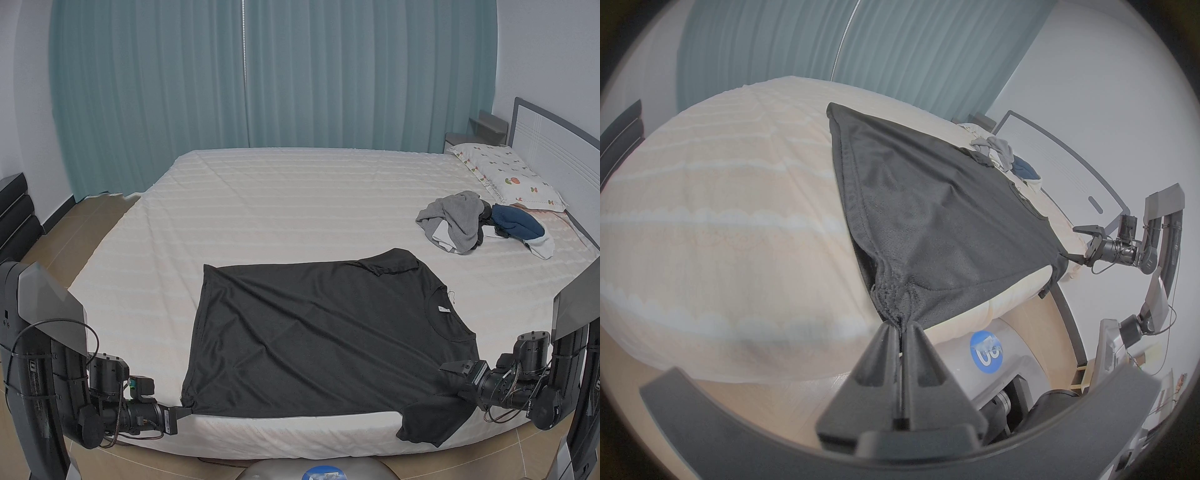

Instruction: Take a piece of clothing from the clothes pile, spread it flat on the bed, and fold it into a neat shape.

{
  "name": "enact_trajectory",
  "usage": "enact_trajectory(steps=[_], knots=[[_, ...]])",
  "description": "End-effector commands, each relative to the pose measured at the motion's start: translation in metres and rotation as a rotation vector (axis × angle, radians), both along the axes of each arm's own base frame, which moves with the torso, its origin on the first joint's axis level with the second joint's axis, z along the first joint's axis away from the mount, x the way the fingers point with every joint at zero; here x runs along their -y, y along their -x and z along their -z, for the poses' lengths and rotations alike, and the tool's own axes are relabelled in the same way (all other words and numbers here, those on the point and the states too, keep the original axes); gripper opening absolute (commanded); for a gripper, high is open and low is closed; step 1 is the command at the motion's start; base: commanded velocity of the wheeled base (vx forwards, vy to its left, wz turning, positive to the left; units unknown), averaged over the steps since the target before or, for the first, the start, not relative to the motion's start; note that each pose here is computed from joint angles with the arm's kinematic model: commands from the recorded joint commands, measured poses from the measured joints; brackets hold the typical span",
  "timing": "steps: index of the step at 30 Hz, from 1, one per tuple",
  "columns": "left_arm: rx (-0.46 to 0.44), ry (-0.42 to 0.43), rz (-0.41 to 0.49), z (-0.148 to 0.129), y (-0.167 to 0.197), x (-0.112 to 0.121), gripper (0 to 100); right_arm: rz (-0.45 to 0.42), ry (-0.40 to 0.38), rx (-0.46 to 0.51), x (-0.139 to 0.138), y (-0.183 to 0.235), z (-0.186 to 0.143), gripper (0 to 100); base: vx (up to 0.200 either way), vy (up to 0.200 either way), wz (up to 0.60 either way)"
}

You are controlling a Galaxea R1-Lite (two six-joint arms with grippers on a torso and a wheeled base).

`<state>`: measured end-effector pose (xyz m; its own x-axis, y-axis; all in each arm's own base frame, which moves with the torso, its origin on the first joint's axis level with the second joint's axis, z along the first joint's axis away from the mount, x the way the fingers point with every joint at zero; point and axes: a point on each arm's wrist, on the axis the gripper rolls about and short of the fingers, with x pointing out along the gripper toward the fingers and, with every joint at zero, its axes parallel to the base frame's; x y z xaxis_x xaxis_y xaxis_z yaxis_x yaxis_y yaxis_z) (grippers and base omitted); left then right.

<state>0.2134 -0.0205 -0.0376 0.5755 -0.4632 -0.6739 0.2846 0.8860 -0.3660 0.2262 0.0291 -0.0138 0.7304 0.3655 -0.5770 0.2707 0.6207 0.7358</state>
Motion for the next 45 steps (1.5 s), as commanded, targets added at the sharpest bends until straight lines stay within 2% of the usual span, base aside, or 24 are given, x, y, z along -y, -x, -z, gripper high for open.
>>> enact_trajectory(steps=[1, 5, 17, 18, 25, 26, 29, 30, 31, 33, 34, 35, 40, 45], knots=[[-0.029, -0.002, -0.009, 0.0, 0.008, -0.001, 0, -0.001, -0.001, 0.011, 0.0, -0.001, -0.001, 100, 0.0, 0.0, 0.0], [-0.035, -0.01, -0.046, 0.0, 0.008, -0.008, 0, -0.001, -0.001, 0.011, 0.0, -0.001, -0.001, 100, 0.0, 0.0, 0.0], [-0.065, 0.001, -0.062, 0.003, 0.01, -0.011, 0, 0.009, 0.003, 0.018, 0.002, -0.001, -0.002, 100, 0.0, 0.0, 0.0], [-0.073, 0.004, -0.067, 0.004, 0.01, -0.012, 100, 0.009, 0.003, 0.018, 0.002, -0.001, -0.002, 100, 0.0, 0.0, 0.0], [-0.109, 0.074, -0.113, 0.004, 0.01, -0.012, 100, 0.008, 0.002, 0.018, 0.001, -0.001, -0.002, 100, 0.0, 0.0, 0.0], [-0.111, 0.12, -0.13, 0.002, 0.008, -0.011, 100, 0.008, 0.002, 0.018, 0.001, -0.001, -0.002, 100, 0.0, 0.0, 0.0], [-0.115, 0.189, -0.161, -0.002, 0.005, -0.01, 100, 0.007, 0.002, 0.016, 0.001, -0.001, -0.002, 100, 0.0, 0.0, 0.0], [-0.111, 0.251, -0.197, -0.007, 0.001, -0.009, 100, 0.007, 0.002, 0.018, 0.001, -0.001, -0.002, 100, 0.0, 0.0, 0.0], [-0.111, 0.273, -0.213, -0.008, -0.001, -0.009, 100, 0.008, 0.002, 0.018, 0.001, -0.001, -0.002, 100, 0.0, 0.0, 0.0], [-0.117, 0.352, -0.258, -0.012, -0.012, -0.004, 100, 0.007, 0.002, 0.016, 0.001, -0.001, -0.001, 100, 0.0, 0.0, 0.0], [-0.117, 0.357, -0.259, -0.012, -0.013, -0.003, 100, 0.007, 0.002, 0.018, 0.001, -0.001, -0.002, 100, 0.0, 0.0, 0.0], [-0.137, 0.406, -0.279, -0.012, -0.022, 0.005, 100, 0.005, 0.002, 0.016, 0.001, -0.001, -0.001, 100, 0.0, 0.0, 0.0], [-0.148, 0.408, -0.27, -0.012, -0.025, 0.015, 100, 0.003, 0.003, 0.015, 0.0, -0.001, -0.001, 100, 0.0, 0.0, 0.0], [-0.142, 0.359, -0.3, -0.009, -0.028, 0.022, 100, 0.001, 0.003, 0.015, 0.0, -0.001, -0.001, 100, 0.0, 0.0, 0.0]])
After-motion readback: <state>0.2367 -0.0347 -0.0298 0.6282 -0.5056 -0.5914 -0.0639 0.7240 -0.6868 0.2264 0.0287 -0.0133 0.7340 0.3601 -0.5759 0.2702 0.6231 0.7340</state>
